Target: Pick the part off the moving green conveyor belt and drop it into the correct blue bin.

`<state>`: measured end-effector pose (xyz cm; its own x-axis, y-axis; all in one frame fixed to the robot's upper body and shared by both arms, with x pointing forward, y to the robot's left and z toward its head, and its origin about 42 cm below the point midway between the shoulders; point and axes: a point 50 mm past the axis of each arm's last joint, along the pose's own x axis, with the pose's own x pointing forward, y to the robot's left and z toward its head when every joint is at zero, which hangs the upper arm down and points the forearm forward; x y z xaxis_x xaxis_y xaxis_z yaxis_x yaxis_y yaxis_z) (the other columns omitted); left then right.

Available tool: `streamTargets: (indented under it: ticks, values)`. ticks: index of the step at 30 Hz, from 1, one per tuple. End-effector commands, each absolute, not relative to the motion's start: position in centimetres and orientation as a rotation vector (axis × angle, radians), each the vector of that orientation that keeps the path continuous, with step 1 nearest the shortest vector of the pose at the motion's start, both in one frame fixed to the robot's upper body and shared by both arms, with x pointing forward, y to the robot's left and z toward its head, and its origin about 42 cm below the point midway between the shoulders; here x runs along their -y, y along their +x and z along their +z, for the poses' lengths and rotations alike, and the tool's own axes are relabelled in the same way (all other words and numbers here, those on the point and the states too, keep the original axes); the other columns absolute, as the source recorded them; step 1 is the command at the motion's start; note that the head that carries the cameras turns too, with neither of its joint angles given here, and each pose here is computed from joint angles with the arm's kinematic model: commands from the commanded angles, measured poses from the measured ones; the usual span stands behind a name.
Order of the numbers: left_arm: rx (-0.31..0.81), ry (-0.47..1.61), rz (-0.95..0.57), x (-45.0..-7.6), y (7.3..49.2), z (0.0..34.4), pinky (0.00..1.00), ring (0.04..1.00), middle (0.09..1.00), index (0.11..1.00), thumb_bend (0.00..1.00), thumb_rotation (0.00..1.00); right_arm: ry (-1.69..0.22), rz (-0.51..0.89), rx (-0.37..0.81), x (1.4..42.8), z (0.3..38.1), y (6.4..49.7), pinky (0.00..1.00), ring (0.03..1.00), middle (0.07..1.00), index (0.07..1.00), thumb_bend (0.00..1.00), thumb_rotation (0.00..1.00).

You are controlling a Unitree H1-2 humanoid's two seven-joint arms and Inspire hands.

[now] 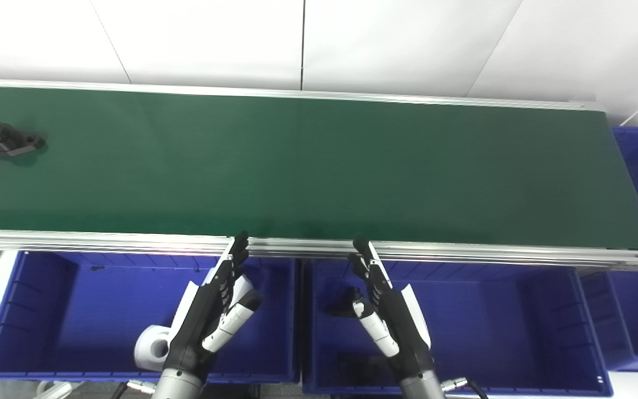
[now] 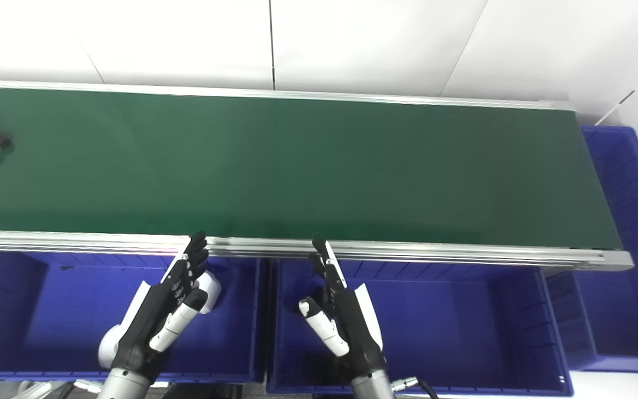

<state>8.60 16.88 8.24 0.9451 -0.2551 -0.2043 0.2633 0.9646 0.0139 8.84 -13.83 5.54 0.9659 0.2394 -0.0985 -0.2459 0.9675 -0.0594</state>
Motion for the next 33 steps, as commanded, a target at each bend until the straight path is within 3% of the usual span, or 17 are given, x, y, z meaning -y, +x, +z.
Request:
streamTargets:
  ticks: [1,33]
  values:
    - [-0.146,0.032,-0.267,-16.88,8.59,9.27,0.99,0.989,1.000,0.989,0.68,0.79,-0.052,0.258,-0.034,13.60,6.37,8.91,0.95,0.948,0.987,0.996,0.79,0.93]
    - [-0.141,0.055,-0.274,-17.00,8.48,9.15,0.98,0.973,0.982,0.952,0.65,0.80,-0.052,0.265,-0.041,13.43,6.42,8.93,0.95,0.954,0.988,0.993,0.79,0.92]
